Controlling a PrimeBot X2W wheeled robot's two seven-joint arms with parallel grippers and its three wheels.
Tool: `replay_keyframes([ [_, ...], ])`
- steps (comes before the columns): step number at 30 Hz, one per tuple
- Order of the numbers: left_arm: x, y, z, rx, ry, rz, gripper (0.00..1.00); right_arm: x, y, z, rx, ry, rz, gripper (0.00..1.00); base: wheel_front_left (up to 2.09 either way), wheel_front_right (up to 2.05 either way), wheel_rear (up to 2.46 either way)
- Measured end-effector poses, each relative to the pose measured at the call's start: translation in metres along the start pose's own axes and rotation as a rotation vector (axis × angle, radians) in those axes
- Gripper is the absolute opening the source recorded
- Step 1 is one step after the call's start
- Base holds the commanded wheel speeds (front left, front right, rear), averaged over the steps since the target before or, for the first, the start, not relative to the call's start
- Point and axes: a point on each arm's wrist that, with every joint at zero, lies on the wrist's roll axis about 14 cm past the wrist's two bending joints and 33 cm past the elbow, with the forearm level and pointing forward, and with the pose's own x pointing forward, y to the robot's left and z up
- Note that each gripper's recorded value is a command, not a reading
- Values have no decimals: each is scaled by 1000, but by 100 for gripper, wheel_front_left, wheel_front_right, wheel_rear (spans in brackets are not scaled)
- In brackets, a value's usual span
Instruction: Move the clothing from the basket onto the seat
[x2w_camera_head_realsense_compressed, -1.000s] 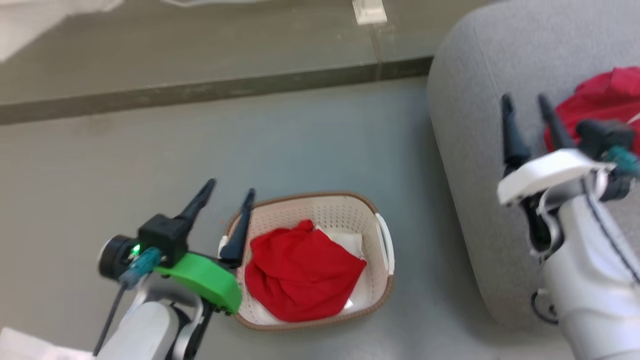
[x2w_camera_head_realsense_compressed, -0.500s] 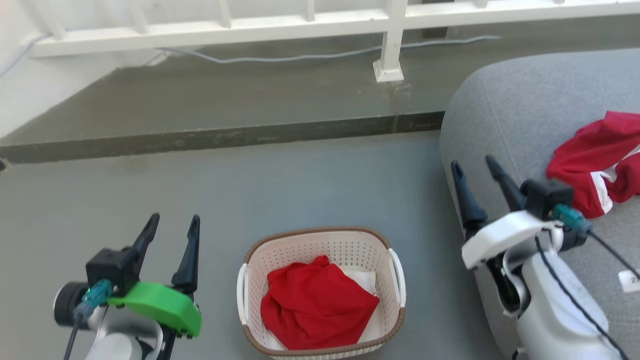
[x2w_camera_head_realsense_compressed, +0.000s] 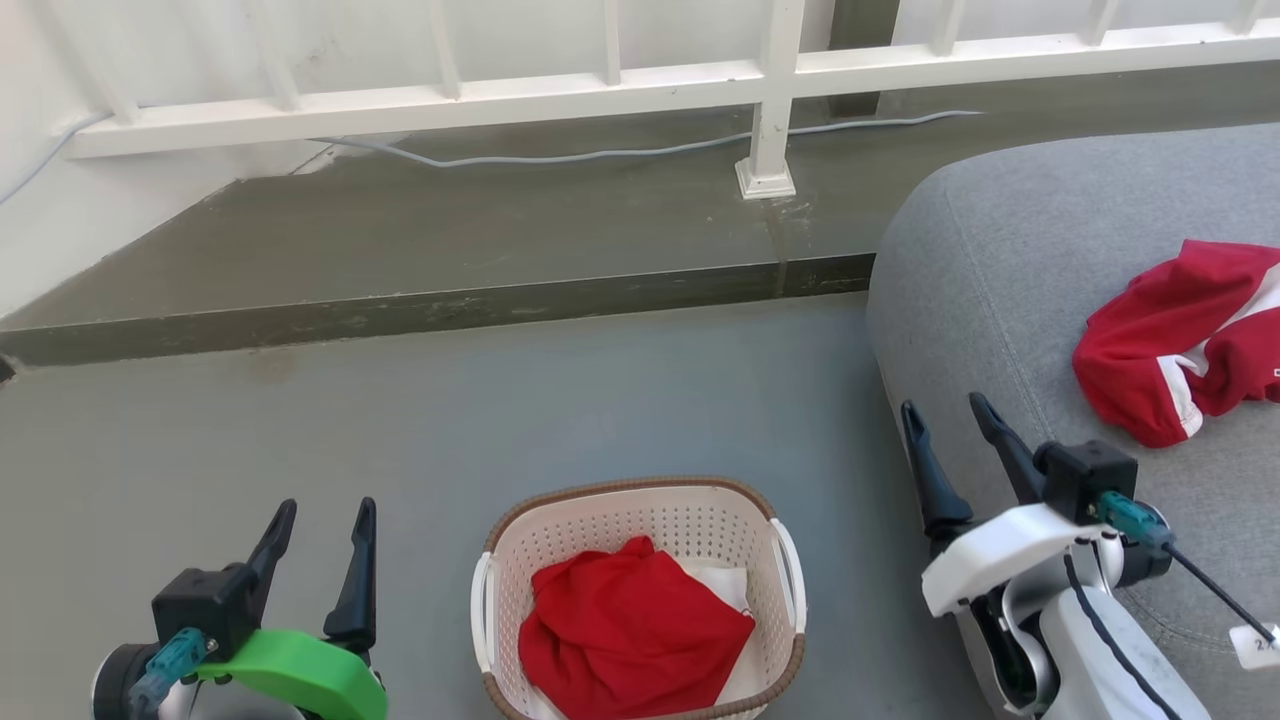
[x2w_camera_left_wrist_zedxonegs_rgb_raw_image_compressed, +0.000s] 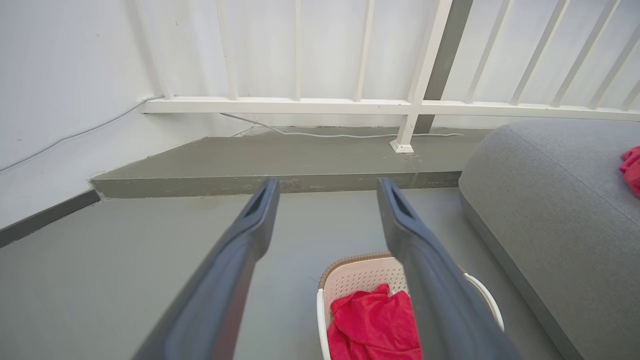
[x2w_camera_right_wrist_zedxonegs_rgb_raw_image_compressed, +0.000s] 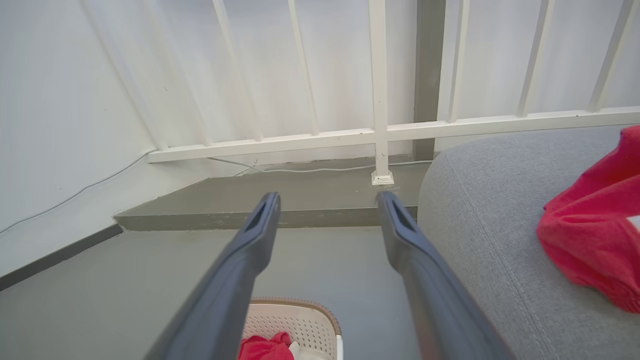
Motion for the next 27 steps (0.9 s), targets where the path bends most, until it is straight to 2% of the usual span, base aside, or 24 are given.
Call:
replay_keyframes([
  [27, -8, 3, 3, -2, -19, 35, 100, -17, 6, 11, 18, -24, -24, 100, 0, 0, 0],
])
